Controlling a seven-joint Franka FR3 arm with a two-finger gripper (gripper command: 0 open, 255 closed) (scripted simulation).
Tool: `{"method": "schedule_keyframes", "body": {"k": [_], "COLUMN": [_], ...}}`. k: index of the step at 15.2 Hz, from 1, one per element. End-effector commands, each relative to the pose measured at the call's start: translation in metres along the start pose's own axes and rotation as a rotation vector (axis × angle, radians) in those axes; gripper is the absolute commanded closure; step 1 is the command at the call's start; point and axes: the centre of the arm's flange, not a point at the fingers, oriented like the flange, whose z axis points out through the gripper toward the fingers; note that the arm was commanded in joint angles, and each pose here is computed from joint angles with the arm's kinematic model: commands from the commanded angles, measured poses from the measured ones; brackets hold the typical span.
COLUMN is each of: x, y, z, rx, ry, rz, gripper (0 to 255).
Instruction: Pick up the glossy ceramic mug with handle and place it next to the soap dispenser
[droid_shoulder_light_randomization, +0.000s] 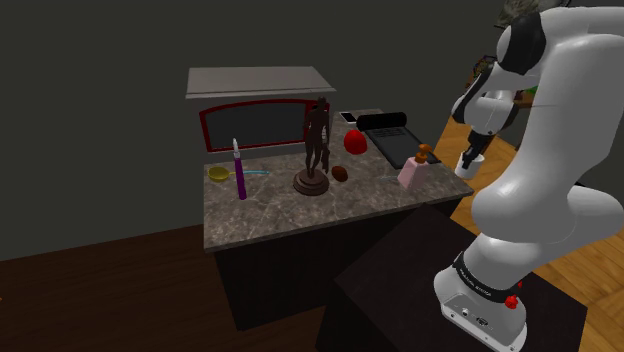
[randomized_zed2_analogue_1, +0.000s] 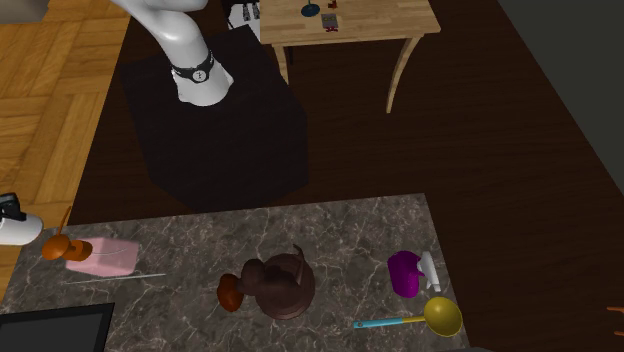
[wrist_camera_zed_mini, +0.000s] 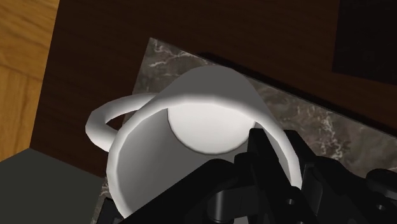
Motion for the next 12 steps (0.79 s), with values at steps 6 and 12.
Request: {"method": "schedule_keyframes", "body": {"k": [6,12], "x": [0.002,0.005], "y": [-0.002,-0.004], "z": [0.037,0.068], "rx": [-0.001,-0.001], "ry": [0.0,0.0], "rz": [0.0,0.0], "gripper": [255,255]}}
